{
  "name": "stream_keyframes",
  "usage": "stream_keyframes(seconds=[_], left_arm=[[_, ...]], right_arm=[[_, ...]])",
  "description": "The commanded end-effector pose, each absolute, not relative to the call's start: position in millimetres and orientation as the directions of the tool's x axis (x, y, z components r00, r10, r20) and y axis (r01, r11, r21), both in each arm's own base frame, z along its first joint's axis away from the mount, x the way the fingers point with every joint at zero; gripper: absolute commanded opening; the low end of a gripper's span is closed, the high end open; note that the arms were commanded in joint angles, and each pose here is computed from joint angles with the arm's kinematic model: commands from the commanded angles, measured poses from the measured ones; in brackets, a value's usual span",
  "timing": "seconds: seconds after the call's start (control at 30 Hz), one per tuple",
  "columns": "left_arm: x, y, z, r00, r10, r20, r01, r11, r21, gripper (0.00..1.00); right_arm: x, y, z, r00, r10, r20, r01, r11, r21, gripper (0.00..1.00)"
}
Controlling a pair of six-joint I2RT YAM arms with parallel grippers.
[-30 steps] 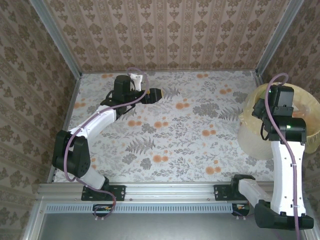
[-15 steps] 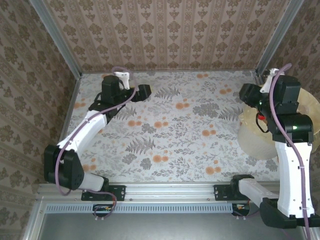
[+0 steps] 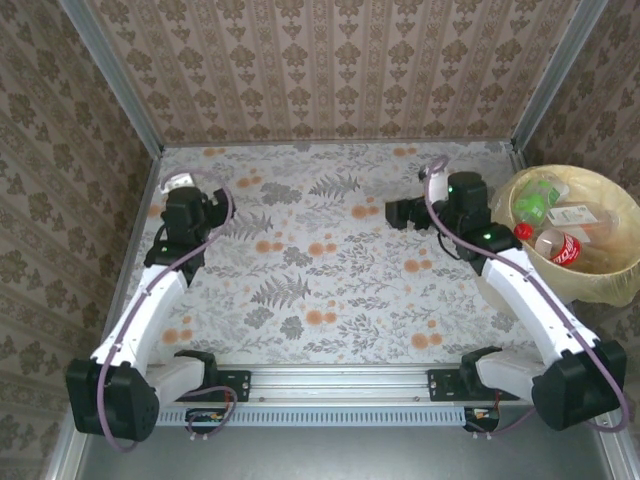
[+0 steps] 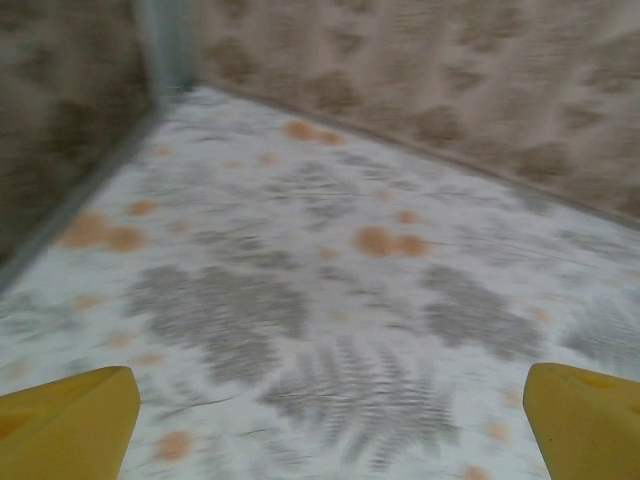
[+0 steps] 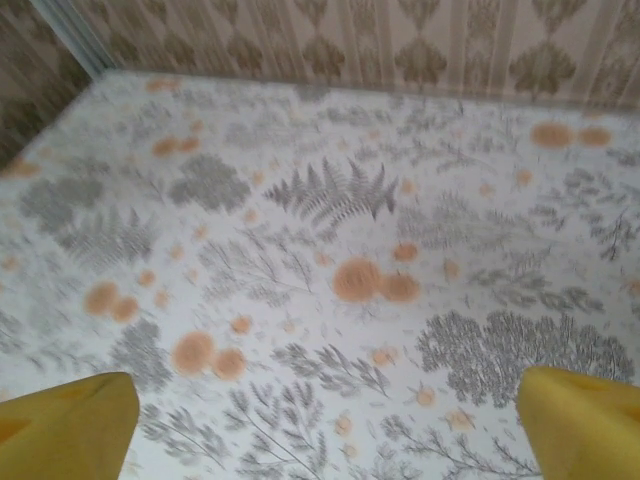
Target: Put the plastic bottles in the bin
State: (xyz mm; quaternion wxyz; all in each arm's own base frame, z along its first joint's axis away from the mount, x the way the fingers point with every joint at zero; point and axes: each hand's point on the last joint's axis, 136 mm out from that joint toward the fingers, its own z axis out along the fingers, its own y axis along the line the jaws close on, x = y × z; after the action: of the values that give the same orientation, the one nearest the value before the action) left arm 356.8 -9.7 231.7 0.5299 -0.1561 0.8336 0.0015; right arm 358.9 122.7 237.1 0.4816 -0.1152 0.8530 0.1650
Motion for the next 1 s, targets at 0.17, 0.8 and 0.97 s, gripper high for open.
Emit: stream_keyframes(seconds=[0.17,0.8,0.97], left_arm=[[337,69,181,-0.386,-0.146,-0.911,-0.469,0.881,0.057,1.00],[394,10,106,-0.355,0.040,-0.934,-0.023,0.998,0.052,1.00],[385,6,99,-0.295,0.086,-0.952,-0.049,0.993,0.105,1.00]], right_arm=[[390,74,171,-0.453,-0.013,-0.891,-0.195,0.977,0.085,1.00],[401,30,107,-0.465,-0.015,-0.885,-0.114,0.993,0.043,1.00],[396,19,120,-0.338,-0.028,-0.941,-0.079,0.997,-0.001,1.00]])
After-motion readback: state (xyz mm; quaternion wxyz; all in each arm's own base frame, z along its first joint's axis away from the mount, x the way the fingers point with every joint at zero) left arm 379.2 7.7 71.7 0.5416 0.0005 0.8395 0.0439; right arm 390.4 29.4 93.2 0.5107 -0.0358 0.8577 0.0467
